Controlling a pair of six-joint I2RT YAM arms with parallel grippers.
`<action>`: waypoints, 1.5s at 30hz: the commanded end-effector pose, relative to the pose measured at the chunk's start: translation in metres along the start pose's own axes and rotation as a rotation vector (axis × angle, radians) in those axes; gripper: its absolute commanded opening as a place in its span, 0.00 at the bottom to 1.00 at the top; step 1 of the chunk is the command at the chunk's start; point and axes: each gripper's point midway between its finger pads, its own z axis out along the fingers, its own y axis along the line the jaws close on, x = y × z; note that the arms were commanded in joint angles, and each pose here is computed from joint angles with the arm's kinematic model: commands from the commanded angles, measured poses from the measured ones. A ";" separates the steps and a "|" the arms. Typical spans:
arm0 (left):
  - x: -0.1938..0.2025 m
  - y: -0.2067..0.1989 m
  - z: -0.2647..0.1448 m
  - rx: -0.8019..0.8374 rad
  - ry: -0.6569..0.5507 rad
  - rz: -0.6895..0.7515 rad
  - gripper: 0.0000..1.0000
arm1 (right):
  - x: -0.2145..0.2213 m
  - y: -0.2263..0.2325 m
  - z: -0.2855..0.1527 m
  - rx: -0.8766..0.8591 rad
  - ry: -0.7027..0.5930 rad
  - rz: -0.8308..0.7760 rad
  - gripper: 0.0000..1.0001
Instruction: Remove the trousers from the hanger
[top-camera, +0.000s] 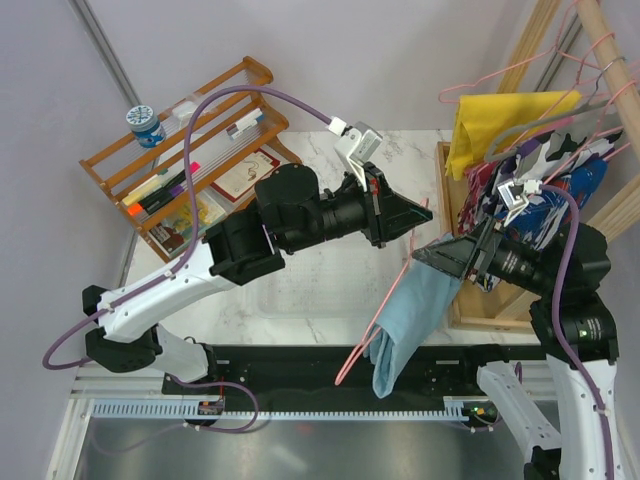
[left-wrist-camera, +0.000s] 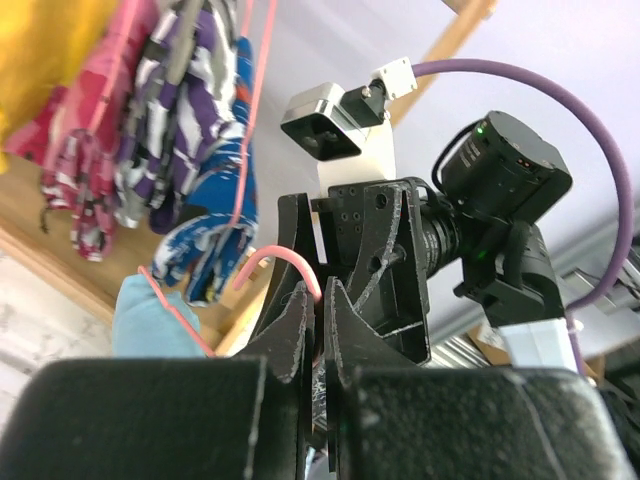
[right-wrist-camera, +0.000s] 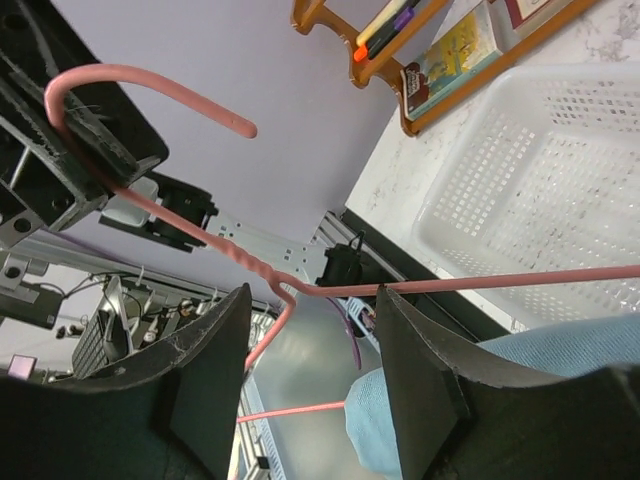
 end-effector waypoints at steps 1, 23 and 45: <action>-0.087 -0.025 -0.027 0.032 -0.307 0.050 0.02 | -0.017 0.009 0.004 -0.023 -0.056 -0.028 0.61; -0.087 -0.019 0.020 0.023 -0.346 0.027 0.02 | -0.011 -0.004 0.022 -0.037 0.030 0.032 0.53; -0.076 -0.037 -0.014 0.118 -0.278 0.057 0.50 | -0.023 -0.001 0.023 -0.035 -0.071 0.079 0.00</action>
